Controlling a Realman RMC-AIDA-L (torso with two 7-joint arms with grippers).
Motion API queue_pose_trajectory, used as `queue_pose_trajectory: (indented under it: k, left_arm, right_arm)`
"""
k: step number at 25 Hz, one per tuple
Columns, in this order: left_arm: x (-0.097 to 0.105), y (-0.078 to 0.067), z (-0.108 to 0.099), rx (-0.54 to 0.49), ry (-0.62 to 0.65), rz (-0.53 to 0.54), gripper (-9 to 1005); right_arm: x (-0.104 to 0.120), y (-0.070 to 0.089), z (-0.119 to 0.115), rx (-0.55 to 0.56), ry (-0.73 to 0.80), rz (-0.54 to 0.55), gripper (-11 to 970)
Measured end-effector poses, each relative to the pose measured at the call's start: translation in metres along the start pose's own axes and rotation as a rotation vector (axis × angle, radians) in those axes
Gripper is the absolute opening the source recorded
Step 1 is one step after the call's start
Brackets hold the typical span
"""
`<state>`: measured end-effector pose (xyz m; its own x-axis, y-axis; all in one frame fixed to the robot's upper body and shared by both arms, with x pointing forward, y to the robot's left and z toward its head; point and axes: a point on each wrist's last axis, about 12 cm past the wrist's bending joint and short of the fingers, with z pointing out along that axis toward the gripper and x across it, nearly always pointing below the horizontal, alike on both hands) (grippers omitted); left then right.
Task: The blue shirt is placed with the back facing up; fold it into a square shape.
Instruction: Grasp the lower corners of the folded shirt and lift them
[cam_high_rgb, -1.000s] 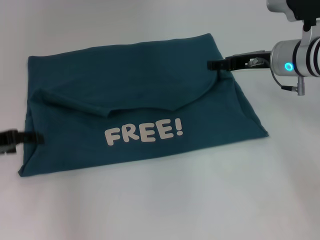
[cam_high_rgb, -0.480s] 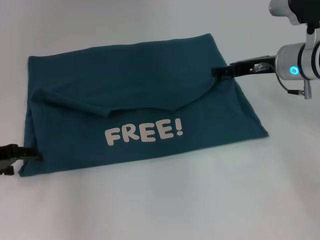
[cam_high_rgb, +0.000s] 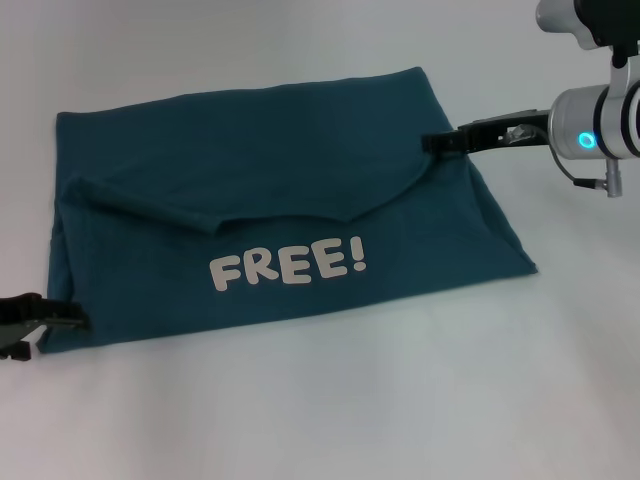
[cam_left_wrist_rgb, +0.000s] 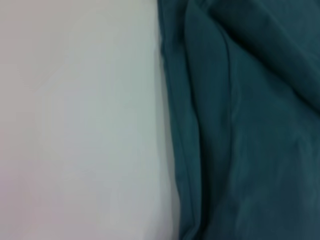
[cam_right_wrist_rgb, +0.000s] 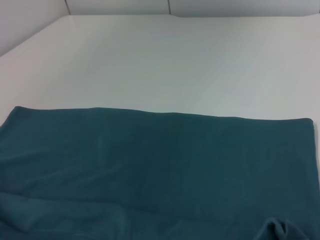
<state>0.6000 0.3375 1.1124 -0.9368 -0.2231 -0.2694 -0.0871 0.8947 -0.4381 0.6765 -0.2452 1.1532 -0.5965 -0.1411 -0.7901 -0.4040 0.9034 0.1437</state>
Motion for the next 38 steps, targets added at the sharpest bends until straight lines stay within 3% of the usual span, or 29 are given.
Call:
queue_pose_trajectory:
  k: [32,38]
  left_arm:
    - [-0.010,-0.032,0.026,-0.008,0.018,0.105,947]
    - [-0.011,-0.032,0.028,-0.008,0.004,0.135,895]
  right_arm:
    - [0.009,0.004,0.001,-0.028,0.029,0.008,917]
    - [0.008,0.003,-0.005,-0.027,0.014,0.009,917]
